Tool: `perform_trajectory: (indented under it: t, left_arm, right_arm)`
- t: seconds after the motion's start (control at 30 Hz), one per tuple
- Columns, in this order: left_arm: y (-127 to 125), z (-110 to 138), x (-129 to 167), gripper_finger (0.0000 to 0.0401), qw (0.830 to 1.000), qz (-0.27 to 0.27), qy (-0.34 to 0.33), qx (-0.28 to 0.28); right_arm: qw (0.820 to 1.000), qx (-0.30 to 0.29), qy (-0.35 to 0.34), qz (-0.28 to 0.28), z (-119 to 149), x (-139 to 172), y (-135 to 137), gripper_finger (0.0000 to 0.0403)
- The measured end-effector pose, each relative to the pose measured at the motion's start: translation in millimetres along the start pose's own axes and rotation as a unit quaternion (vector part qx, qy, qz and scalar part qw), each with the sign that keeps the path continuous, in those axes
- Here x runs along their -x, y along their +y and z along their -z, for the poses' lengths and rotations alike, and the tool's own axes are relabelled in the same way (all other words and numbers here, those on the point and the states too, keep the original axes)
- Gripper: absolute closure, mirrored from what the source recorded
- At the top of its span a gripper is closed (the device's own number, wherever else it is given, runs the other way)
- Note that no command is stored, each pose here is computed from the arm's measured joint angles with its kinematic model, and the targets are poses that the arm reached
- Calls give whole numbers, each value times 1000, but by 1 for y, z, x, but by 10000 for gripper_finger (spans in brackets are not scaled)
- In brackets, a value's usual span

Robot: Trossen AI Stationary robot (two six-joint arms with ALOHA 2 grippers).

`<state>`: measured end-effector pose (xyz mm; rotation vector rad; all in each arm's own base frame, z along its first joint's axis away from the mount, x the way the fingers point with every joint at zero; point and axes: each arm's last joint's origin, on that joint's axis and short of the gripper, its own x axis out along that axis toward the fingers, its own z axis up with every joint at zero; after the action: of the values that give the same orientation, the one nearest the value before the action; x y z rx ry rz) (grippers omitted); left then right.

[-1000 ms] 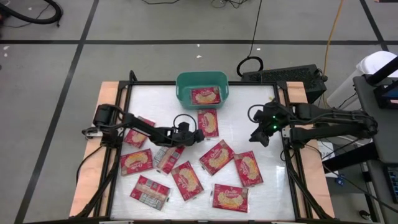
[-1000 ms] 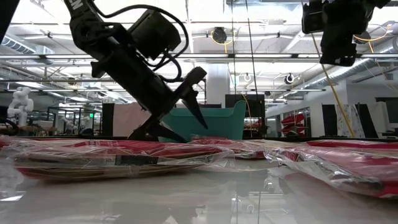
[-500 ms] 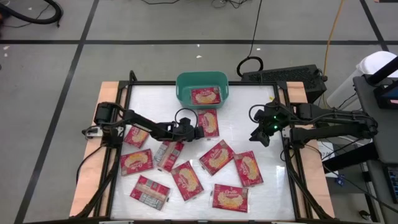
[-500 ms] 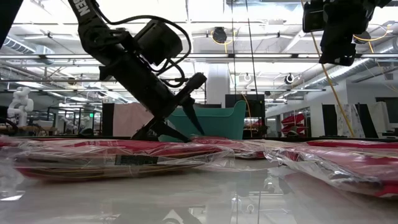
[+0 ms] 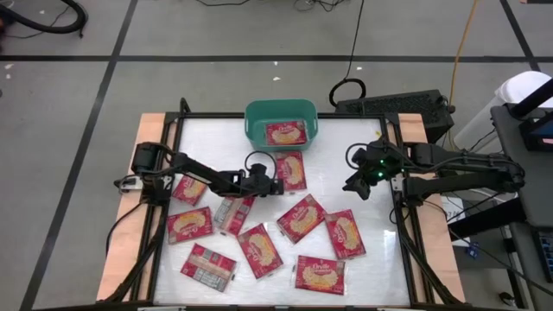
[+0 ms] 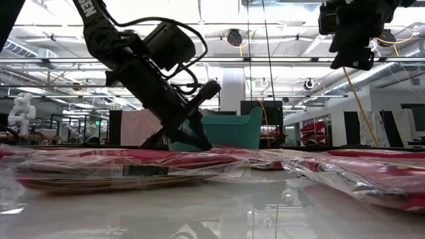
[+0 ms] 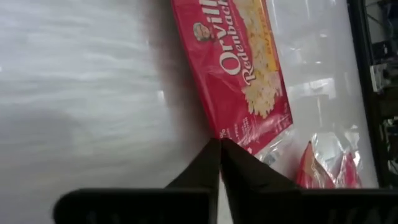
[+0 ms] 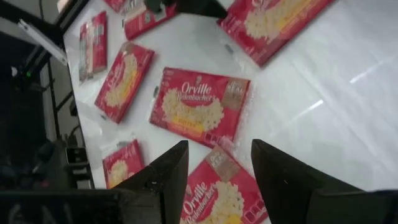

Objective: Sort popcorn bags into baskets
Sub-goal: Put the popcorn bag into the green bin

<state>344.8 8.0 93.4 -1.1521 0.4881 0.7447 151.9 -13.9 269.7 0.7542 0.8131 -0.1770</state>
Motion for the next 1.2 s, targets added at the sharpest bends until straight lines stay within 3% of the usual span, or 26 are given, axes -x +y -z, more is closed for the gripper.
perform_trajectory:
  t: [0.27, 0.5, 0.67, 0.87, 1.03, 1.2]
  left_arm:
    - [-7, -4, 13, 398, 996, 21, 26, -88]
    - [-11, -7, 28, 399, 990, 20, 75, -117]
    - [-22, -12, 44, 399, 984, 52, 85, -151]
    - [-25, -19, 70, 400, 966, 52, 118, -223]
    - [-19, -21, 85, 400, 958, 20, 146, -244]
    - [-17, -19, 86, 400, 945, 24, 180, -272]
  right_arm:
    - [998, -45, -36, 0, -8, -5, 3, 234]
    - [995, -69, -65, -5, -21, -19, 7, 234]
    - [995, -86, -45, 11, -28, -41, 6, 234]
    - [992, -122, -20, 29, -34, -71, 2, 234]
    - [993, -114, -20, 16, -41, -91, 2, 234]
    - [994, -113, 5, -12, -44, -107, 1, 234]
